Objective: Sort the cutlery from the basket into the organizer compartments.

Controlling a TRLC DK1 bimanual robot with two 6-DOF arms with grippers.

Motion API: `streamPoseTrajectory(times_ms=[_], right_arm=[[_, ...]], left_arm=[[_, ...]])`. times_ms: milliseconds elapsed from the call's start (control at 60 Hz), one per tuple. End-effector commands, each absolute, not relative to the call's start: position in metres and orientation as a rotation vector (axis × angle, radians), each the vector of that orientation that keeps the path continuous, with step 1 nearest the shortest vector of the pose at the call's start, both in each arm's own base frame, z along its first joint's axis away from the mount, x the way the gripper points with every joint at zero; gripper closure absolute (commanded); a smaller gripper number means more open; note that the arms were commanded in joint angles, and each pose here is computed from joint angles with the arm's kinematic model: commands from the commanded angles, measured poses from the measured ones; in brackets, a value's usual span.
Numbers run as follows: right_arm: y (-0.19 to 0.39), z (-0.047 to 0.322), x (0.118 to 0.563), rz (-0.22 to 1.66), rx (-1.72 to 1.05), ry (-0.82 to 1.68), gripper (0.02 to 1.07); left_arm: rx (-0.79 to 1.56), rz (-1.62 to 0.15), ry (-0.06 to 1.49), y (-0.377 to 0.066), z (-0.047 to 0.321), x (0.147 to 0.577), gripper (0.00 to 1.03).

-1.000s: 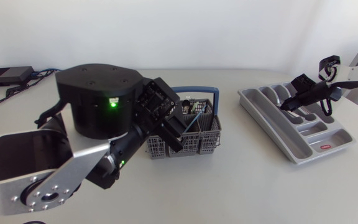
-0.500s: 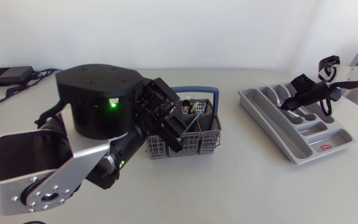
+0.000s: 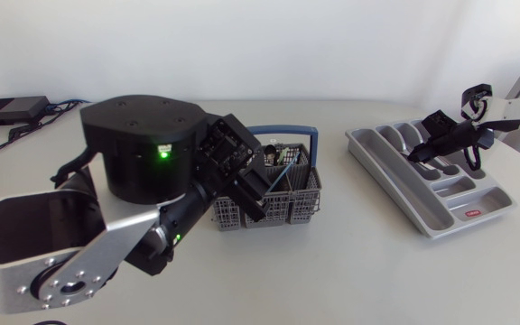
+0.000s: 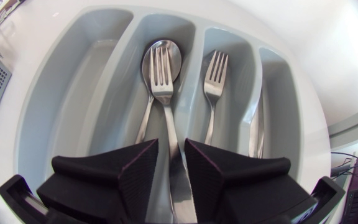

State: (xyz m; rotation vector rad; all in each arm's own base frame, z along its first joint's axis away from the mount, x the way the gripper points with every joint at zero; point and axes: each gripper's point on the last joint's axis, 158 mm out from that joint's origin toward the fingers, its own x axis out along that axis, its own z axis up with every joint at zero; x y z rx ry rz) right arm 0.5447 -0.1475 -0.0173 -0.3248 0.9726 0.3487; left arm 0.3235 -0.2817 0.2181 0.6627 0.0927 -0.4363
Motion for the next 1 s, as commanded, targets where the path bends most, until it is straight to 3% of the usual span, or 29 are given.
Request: streamPoseTrajectory(times_ms=[0, 333, 983], right_arm=[[-0.148, -0.037, 0.540, 0.366, -0.311, 1.007, 0.79], [-0.146, -0.037, 0.534, 0.378, -0.305, 1.022, 0.99], [-0.139, -0.038, 0.525, 0.398, -0.308, 1.029, 1.01]], left_arm=[[0.650, -0.443, 0.107, -0.282, 0.209, 0.320, 0.26], [0.653, -0.445, 0.107, -0.282, 0.208, 0.320, 0.26], [0.654, -0.451, 0.108, -0.284, 0.207, 0.318, 0.26]])
